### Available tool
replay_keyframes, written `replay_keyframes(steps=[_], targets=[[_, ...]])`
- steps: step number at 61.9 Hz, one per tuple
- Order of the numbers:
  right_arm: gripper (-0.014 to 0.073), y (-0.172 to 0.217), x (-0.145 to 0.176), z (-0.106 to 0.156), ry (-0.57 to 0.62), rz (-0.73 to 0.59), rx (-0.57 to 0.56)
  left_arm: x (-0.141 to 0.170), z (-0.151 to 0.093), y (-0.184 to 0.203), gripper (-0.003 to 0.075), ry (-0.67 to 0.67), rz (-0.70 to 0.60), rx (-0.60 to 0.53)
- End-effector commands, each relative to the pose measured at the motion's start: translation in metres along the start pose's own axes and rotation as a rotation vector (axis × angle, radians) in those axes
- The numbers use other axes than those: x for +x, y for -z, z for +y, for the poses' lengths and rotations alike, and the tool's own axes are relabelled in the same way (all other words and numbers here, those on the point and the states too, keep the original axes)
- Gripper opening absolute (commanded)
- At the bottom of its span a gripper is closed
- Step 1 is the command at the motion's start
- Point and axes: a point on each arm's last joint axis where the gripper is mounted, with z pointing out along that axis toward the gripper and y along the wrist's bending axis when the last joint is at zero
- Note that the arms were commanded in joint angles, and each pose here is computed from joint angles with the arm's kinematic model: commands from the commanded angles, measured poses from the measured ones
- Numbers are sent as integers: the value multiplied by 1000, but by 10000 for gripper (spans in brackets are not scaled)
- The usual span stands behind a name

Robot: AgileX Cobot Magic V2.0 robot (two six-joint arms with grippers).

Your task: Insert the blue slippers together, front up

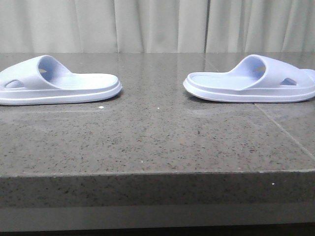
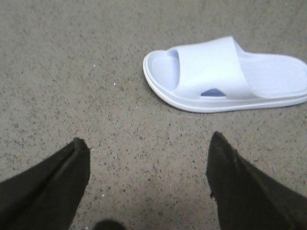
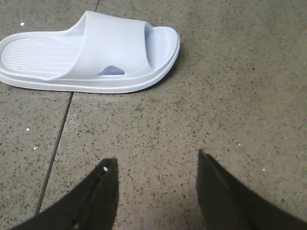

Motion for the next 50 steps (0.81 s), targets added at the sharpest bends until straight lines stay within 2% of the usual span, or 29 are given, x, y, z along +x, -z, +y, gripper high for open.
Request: replay_keyframes(steps=[1, 22, 29, 39, 50], targets=[[405, 4, -16, 0, 0, -97, 3, -21, 0, -6, 489, 13, 13, 3], [405, 4, -16, 0, 0, -97, 3, -46, 3, -57, 489, 24, 311, 18], [405, 4, -16, 0, 0, -98, 3, -53, 6, -72, 457, 35, 326, 14], [405, 4, -16, 0, 0, -101, 3, -65, 21, -89, 343, 109, 317, 44], [405, 4, -16, 0, 0, -102, 3, -77, 43, -109, 327, 238, 252, 202]])
